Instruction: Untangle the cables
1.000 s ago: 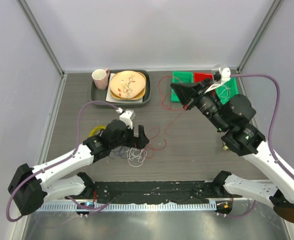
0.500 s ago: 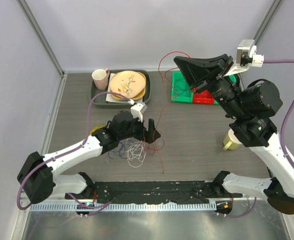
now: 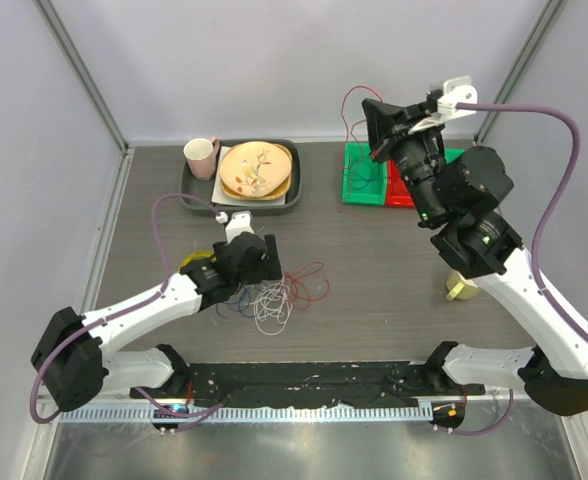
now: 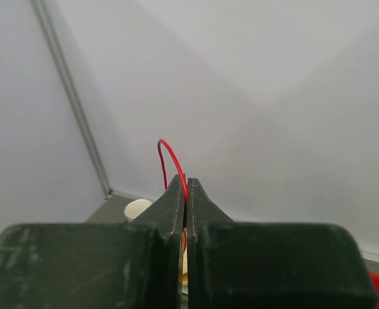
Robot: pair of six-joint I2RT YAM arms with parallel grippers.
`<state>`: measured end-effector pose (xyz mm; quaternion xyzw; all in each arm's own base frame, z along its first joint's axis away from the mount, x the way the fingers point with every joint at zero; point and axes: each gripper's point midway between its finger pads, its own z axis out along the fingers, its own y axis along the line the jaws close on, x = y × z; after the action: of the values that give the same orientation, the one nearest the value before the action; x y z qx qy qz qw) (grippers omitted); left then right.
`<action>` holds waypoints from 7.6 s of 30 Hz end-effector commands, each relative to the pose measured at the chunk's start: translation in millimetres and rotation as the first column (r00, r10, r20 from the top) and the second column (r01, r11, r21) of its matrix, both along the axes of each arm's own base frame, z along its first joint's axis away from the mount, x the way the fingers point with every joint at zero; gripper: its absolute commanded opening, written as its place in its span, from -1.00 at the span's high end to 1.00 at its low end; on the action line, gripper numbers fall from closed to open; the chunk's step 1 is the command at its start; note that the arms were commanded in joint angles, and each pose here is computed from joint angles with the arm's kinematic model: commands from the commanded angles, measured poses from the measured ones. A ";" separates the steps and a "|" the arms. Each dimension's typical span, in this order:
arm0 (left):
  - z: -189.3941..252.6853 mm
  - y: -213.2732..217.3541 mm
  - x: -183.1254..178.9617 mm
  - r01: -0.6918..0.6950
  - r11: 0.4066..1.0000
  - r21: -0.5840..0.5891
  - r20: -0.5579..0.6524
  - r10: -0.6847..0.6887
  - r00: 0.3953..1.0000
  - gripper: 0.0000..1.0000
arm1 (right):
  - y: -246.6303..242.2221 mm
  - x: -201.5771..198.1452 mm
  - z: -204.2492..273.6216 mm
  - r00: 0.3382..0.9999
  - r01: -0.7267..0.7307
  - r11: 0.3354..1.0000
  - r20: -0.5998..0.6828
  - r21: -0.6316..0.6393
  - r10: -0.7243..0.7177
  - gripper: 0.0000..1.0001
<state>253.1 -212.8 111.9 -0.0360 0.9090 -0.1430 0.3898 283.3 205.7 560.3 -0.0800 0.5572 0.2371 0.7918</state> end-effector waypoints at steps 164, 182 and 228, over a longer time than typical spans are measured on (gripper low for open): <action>-54.9 -7.6 -42.7 0.006 0.992 -0.123 -0.214 -0.032 0.976 0.99 | 90.3 69.8 -502.6 0.777 -0.344 0.847 -0.629 -0.406 0.014 0.05; -1.3 130.9 -58.9 -0.437 0.899 0.029 0.005 0.437 0.899 0.95 | -125.1 31.8 -410.6 0.496 0.544 0.729 -0.541 -0.416 -0.679 0.98; 20.7 -29.3 -35.7 0.254 0.907 -0.335 0.018 -0.263 0.965 1.00 | -202.7 101.0 -321.3 0.424 0.754 0.610 -0.529 -0.243 -0.735 0.98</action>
<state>209.8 -238.8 133.7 0.0062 0.8801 -0.3442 0.3269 332.1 5.1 182.8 0.2513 0.7759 -0.1304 0.5638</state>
